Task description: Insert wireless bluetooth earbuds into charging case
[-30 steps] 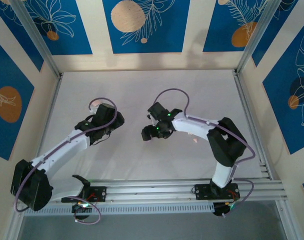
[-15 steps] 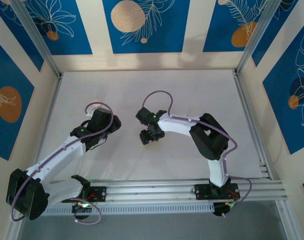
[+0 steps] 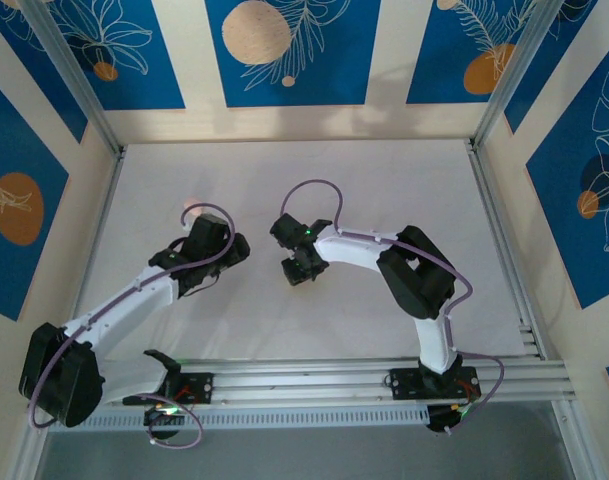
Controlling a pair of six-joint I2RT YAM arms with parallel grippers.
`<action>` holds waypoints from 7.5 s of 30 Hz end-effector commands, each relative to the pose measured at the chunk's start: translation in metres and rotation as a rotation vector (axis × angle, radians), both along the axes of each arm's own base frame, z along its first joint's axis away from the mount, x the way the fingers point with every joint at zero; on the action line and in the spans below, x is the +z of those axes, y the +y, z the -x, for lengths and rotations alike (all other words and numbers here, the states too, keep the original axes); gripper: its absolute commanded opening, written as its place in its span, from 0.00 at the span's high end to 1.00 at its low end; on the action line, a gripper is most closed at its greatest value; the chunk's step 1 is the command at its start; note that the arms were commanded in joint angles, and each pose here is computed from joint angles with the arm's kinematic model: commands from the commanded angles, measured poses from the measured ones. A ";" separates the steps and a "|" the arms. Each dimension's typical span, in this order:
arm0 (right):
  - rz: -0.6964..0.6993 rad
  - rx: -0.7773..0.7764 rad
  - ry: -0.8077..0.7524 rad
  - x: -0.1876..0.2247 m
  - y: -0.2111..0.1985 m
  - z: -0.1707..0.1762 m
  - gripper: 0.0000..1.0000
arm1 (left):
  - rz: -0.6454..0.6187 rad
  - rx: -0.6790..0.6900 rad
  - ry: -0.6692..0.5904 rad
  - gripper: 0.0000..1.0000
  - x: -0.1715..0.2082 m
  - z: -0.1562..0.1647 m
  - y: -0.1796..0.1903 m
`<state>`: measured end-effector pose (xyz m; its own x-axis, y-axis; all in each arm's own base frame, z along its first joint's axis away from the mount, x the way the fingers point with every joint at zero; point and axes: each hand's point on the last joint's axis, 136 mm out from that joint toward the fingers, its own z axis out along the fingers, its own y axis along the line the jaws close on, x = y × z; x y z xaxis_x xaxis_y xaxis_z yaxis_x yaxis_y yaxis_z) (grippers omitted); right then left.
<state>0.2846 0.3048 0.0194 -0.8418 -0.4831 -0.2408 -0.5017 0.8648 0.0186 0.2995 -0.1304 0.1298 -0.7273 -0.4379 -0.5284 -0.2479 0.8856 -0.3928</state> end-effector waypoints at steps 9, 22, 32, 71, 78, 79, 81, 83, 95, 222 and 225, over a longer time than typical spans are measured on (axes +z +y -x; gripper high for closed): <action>-0.231 0.201 -0.141 0.046 -0.007 0.009 0.61 | 0.092 -0.127 -0.034 0.27 0.012 -0.008 -0.028; -0.167 0.336 -0.020 0.020 -0.014 0.038 0.61 | 0.092 -0.106 0.000 0.28 0.009 0.000 -0.023; -0.185 0.449 -0.130 0.029 -0.018 0.039 0.61 | 0.210 -0.165 0.006 0.27 -0.007 0.016 -0.038; -0.552 0.706 -0.579 0.142 -0.010 0.052 0.61 | 0.643 -0.710 -0.019 0.33 0.059 0.041 -0.180; -0.579 0.706 -0.590 0.149 -0.008 0.054 0.61 | 0.624 -0.698 0.019 0.58 0.047 0.039 -0.187; -0.579 0.704 -0.591 0.149 -0.008 0.054 0.61 | 0.626 -0.694 0.018 0.64 0.047 0.038 -0.188; -0.576 0.697 -0.599 0.150 -0.009 0.053 0.60 | 0.630 -0.682 0.016 0.77 0.048 0.036 -0.188; -0.578 0.671 -0.621 0.155 -0.011 0.049 0.57 | 0.635 -0.668 0.018 0.88 0.051 0.035 -0.187; -0.741 0.666 -0.703 0.180 -0.042 0.056 0.33 | 0.830 -0.532 -0.036 0.92 0.095 0.033 -0.180; -1.044 0.540 -0.494 0.291 -0.040 0.028 0.44 | 0.322 -1.383 -0.887 0.82 0.177 0.105 -0.186; -0.996 0.600 -0.551 0.288 -0.035 0.034 0.47 | 0.337 -1.378 -0.884 0.82 0.178 0.105 -0.186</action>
